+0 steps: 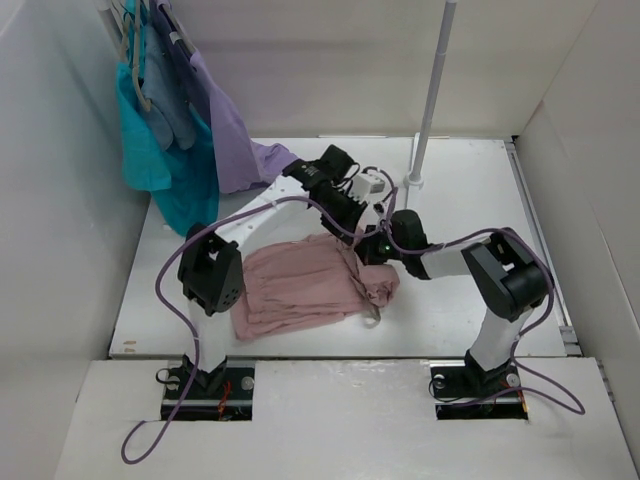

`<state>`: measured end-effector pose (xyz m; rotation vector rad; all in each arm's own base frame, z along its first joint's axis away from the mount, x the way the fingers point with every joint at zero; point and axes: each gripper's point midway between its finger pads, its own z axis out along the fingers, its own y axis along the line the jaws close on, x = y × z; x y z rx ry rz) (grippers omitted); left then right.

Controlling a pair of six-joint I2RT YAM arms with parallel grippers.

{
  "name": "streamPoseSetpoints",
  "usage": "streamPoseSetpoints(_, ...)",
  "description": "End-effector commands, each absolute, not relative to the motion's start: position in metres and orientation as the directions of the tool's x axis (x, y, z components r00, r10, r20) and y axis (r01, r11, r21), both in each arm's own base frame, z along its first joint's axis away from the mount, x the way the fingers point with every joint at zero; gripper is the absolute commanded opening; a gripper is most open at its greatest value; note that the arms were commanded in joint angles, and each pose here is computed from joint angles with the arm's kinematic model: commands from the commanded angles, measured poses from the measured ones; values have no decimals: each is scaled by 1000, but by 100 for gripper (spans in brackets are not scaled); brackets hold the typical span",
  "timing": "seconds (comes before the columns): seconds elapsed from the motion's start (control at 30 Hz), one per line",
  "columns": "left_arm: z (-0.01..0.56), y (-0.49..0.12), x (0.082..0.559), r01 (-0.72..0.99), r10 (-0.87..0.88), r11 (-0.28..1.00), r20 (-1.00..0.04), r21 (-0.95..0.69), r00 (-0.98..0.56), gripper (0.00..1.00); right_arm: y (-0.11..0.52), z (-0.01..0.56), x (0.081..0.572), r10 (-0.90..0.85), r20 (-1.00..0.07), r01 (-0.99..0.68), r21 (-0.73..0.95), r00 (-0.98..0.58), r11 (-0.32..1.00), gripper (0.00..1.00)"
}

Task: Place the trousers on the hanger

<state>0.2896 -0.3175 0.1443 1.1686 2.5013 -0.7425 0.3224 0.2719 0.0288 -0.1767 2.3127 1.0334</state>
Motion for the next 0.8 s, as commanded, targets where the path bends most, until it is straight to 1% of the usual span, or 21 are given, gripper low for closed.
streamPoseSetpoints(0.0,192,-381,266,862,610,284,-614,-421,-501,0,269,-18,296,44,-493,-301,597,-869,744,0)
streamPoseSetpoints(0.03,204,-394,265,871,596,238,-643,-431,-481,0,267,-24,292,43,-488,-297,596,-872,746,0)
streamPoseSetpoints(0.13,208,-421,261,857,577,181,-653,-483,-490,0,260,-31,289,50,-492,-284,580,-869,764,0)
streamPoseSetpoints(0.17,214,-430,260,868,571,158,-674,-470,-469,0,258,-30,288,54,-497,-282,574,-866,769,0)
streamPoseSetpoints(0.23,207,-439,262,870,566,150,-681,-469,-465,0,252,-27,286,65,-501,-276,575,-863,771,0)
streamPoseSetpoints(0.27,191,-440,261,848,574,176,-648,-500,-501,0,249,-21,291,79,-512,-274,577,-856,770,0)
streamPoseSetpoints(0.37,165,-440,267,831,584,226,-612,-508,-533,0,237,-12,292,91,-527,-251,541,-845,802,11)
streamPoseSetpoints(0.4,151,-436,265,813,592,259,-580,-521,-560,0,236,-8,291,88,-516,-243,539,-852,806,20)
streamPoseSetpoints(0.43,145,-437,267,812,583,270,-583,-518,-566,0,238,4,295,83,-541,-267,536,-837,801,25)
streamPoseSetpoints(0.47,142,-436,268,807,577,285,-580,-517,-575,0,233,7,297,95,-543,-257,536,-835,804,31)
streamPoseSetpoints(0.5,130,-432,265,795,582,306,-557,-524,-592,0,227,10,297,97,-536,-250,536,-839,806,42)
streamPoseSetpoints(0.57,134,-432,267,793,565,323,-568,-516,-599,0,221,27,302,121,-559,-250,540,-821,804,49)
streamPoseSetpoints(0.63,131,-427,270,780,554,347,-558,-520,-618,0,208,33,304,148,-549,-213,539,-822,815,57)
streamPoseSetpoints(0.67,129,-428,271,777,545,350,-560,-524,-624,0,204,43,307,155,-570,-222,536,-807,815,59)
streamPoseSetpoints(0.73,127,-423,276,761,529,385,-550,-523,-646,0,190,43,305,159,-565,-202,522,-809,829,63)
streamPoseSetpoints(0.77,128,-424,277,764,525,382,-558,-520,-642,0,189,48,303,153,-574,-212,517,-804,830,64)
